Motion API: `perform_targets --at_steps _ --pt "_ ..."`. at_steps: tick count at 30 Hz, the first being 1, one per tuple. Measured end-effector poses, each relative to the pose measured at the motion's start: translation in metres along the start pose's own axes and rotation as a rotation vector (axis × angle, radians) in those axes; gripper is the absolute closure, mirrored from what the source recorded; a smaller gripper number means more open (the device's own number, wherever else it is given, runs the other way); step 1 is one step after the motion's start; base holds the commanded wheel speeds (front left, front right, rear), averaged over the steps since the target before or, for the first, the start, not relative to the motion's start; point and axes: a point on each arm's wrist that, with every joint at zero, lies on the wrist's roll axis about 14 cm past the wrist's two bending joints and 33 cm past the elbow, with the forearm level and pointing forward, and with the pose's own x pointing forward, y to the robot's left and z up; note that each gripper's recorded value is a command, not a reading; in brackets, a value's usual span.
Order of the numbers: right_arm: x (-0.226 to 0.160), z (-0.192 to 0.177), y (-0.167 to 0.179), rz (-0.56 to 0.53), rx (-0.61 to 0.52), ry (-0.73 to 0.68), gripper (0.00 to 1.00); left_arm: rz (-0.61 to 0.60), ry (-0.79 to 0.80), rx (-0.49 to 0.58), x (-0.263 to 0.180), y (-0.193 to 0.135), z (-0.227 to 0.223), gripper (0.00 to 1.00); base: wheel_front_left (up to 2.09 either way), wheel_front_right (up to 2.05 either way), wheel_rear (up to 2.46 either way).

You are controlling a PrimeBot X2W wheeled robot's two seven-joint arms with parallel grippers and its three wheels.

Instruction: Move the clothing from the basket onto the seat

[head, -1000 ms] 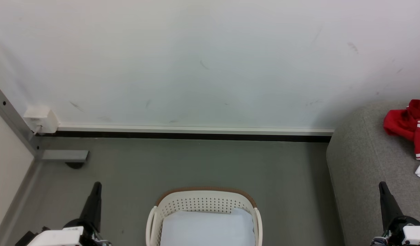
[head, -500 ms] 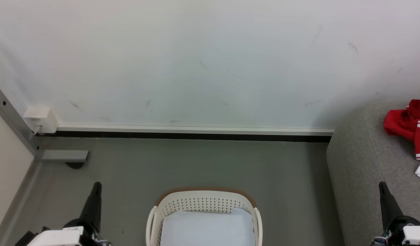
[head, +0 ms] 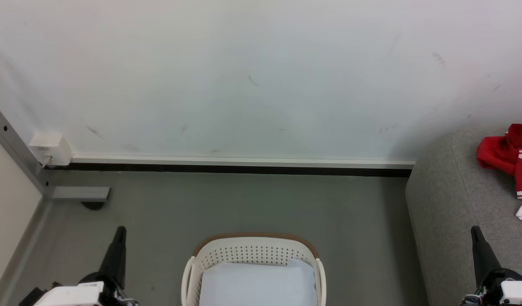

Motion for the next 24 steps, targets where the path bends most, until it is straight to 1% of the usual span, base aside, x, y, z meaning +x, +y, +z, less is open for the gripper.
perform_targets --at_steps 24 --pt "0.0000 0.0000 0.0001 0.000 0.000 0.000 1.00 0.000 0.000 0.000 0.0000 0.0000 -0.0001 1.00 0.00 0.00 0.00"
